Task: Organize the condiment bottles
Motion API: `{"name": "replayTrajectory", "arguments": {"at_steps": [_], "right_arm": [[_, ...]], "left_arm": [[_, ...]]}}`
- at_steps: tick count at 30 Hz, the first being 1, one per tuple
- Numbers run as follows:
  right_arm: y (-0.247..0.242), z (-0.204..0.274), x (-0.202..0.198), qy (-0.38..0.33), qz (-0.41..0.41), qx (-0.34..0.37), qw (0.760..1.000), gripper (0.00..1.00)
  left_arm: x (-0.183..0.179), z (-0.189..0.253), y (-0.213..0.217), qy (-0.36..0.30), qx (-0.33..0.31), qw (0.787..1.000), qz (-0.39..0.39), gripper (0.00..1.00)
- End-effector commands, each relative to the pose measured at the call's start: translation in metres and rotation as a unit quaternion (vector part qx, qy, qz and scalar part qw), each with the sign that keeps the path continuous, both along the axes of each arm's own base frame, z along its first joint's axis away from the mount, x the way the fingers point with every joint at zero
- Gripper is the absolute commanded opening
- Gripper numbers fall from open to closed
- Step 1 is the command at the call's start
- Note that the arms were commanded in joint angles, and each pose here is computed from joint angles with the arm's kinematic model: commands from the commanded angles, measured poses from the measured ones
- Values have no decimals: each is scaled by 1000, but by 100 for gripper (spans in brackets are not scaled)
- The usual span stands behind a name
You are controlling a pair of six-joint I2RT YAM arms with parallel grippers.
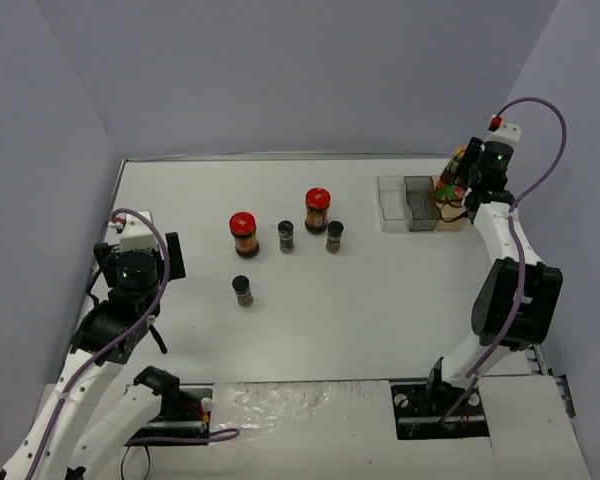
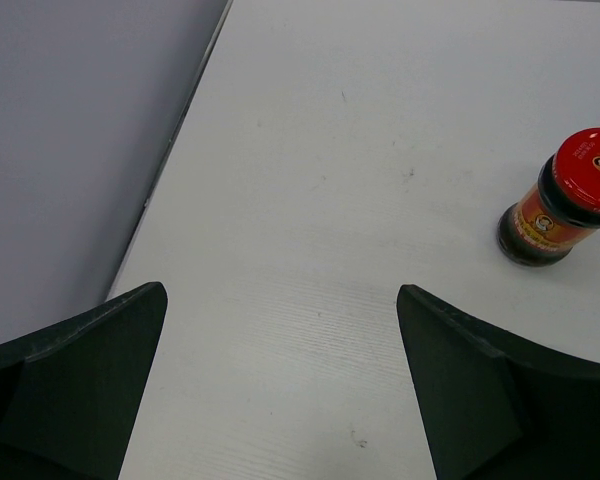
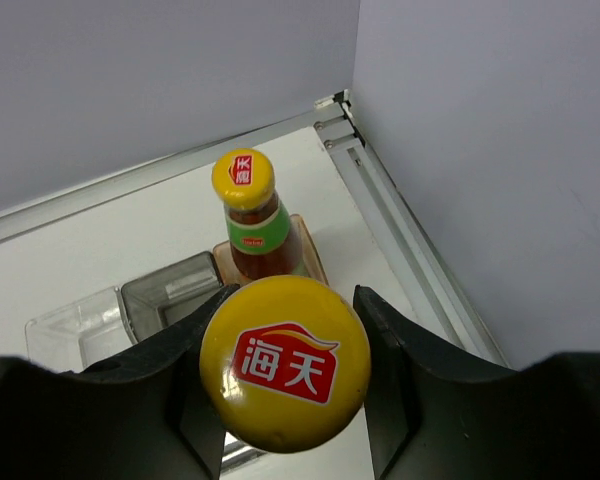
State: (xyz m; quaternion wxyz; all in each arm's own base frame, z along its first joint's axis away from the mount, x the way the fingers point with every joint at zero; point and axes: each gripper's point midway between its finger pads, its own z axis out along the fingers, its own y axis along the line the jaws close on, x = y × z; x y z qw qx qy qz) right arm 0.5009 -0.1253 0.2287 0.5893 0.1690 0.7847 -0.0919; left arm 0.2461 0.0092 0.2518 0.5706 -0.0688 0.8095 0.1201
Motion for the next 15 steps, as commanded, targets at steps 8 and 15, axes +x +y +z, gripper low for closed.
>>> {"name": "replayTrajectory", "arguments": {"at_steps": [8,15], "right_arm": [[-21,60,54,-120,4,-37,992,0],[-15,15,70,-94,30,-11,995,0]], "left_arm": [[11,13,-5,-22,-12,1000,-1,97],[11,13,-4,-20,-9,1000,-1,97]]}}
